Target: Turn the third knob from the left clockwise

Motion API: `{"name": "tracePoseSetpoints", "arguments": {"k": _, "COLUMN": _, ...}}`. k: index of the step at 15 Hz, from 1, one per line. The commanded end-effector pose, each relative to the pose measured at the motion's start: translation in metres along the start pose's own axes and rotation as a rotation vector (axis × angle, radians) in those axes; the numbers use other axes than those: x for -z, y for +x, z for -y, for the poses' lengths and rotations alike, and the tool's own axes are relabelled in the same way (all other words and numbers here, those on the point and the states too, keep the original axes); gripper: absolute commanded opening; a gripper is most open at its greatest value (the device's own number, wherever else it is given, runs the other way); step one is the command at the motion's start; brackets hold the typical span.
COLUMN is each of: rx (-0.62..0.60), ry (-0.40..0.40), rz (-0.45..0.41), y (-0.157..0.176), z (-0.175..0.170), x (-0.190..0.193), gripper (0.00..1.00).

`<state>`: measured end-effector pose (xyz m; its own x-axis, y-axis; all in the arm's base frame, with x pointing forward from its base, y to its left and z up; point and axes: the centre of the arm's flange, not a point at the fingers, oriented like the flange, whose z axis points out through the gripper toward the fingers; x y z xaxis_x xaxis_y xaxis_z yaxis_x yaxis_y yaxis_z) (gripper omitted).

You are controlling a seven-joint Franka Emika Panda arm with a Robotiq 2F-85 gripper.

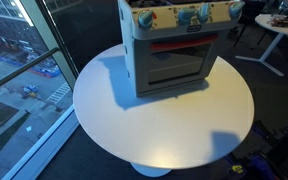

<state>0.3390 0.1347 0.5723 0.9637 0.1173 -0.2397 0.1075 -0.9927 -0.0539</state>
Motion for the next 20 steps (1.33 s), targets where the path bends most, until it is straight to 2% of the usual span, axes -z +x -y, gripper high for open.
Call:
{"name": "tracePoseSetpoints", "arguments": {"k": 1, "rx": -0.004, "ry": -0.005, "rz": -0.037, "y": 0.017, "z": 0.002, "x": 0.02, "gripper": 1.0}}
{"name": "tracePoseSetpoints", "arguments": {"k": 10, "rx": -0.079, "ry": -0.012, "rz": -0.176, "y": 0.052, "z": -0.013, "x": 0.047, "gripper": 1.0}}
{"name": "tracePoseSetpoints", "arguments": {"k": 20, "rx": -0.214, "ry": -0.064, "rz": -0.379, "y": 0.065, "z": -0.035, "x": 0.054, "gripper": 1.0}}
